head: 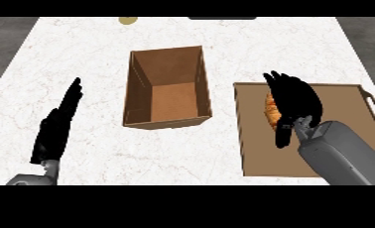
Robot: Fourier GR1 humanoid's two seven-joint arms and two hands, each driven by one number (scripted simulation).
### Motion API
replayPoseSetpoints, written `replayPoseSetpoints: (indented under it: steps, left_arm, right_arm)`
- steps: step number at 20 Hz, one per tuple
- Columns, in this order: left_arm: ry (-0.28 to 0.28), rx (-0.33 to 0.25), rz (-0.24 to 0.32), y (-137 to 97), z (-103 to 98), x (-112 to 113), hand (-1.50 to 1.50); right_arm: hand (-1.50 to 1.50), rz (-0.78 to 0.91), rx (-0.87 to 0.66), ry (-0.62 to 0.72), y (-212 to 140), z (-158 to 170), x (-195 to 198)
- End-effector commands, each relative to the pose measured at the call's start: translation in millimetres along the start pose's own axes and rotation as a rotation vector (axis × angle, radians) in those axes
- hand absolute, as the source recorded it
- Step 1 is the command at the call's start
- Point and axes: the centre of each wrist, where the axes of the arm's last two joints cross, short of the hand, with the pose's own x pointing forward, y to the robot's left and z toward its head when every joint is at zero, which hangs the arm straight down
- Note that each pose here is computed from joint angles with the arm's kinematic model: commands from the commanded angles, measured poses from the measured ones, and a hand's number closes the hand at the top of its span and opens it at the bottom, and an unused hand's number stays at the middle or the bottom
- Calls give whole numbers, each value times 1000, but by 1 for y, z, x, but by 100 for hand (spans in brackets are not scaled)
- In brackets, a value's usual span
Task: Pick the croissant from the tray and place it in the cardboard box
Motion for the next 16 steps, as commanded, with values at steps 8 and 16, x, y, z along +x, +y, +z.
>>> replayPoseSetpoints:
  steps: [8,16]
  left_arm:
    - [-1,-2,-4,2,15,2,0]
    - [-12,4,-7,-2,23,8,0]
  right_arm:
    - [-150,37,29,107,14,-8,-4]
    - [-150,42,38,84,34,-2,-14]
